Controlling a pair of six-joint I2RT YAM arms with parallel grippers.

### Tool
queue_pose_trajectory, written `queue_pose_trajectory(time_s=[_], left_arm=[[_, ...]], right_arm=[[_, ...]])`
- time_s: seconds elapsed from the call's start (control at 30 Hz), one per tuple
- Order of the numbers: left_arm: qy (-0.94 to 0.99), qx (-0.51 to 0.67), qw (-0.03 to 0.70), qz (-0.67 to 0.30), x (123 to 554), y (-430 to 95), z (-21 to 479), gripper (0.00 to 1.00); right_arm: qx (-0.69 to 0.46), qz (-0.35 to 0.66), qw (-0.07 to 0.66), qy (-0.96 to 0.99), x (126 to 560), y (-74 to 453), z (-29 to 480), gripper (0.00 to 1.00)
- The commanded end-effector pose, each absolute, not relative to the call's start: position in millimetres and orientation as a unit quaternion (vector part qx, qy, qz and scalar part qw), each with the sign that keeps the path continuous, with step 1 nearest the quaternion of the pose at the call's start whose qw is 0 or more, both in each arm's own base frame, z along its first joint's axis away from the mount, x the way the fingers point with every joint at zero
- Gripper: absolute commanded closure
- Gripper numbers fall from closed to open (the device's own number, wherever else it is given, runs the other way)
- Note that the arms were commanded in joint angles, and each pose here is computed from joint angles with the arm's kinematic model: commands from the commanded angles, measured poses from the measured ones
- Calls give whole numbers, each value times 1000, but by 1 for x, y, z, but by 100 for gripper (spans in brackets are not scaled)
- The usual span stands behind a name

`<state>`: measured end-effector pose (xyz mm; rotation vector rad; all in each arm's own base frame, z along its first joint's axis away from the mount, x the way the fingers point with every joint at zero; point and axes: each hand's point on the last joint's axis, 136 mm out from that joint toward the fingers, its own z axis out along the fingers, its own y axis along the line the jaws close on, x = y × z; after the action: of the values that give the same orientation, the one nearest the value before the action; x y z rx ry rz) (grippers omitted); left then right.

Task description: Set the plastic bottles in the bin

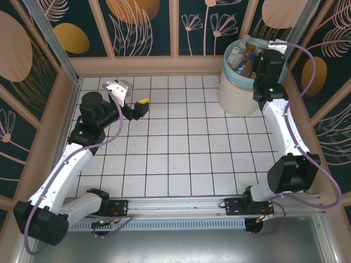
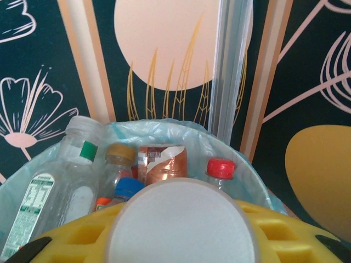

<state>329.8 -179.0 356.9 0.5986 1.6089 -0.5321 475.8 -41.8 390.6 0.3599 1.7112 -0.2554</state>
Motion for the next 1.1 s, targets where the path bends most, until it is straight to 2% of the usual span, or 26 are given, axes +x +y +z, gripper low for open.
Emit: queue_pose_trajectory(time_s=[0.0, 0.33, 0.43, 0.47, 0.5, 0.57, 0.7, 0.83, 1.07], left_arm=[[688, 263, 630, -245, 326, -182, 365, 11], [708, 259, 616, -229, 325, -177, 341, 11], [708, 261, 614, -230, 326, -178, 339, 11], [708, 262, 615, -229, 326, -178, 339, 11], [706, 264, 617, -228, 326, -178, 339, 11], [704, 267, 619, -224, 328, -179, 338, 11], [704, 270, 616, -226, 333, -181, 336, 11], [703, 272, 616, -230, 333, -183, 333, 11], [707, 274, 615, -217, 330, -179, 325, 11]], right_arm=[[163, -87, 463, 867, 472, -39, 261, 92], [154, -102, 390, 902, 466, -40, 203, 91], [138, -93, 411, 897, 466, -23, 222, 90], [125, -103, 433, 887, 467, -17, 239, 88], [117, -113, 453, 877, 468, -11, 256, 79], [113, -122, 480, 862, 472, -5, 286, 55], [101, -97, 492, 859, 486, 13, 326, 38], [75, -84, 508, 854, 498, 36, 349, 33], [64, -106, 503, 856, 531, 46, 351, 36]])
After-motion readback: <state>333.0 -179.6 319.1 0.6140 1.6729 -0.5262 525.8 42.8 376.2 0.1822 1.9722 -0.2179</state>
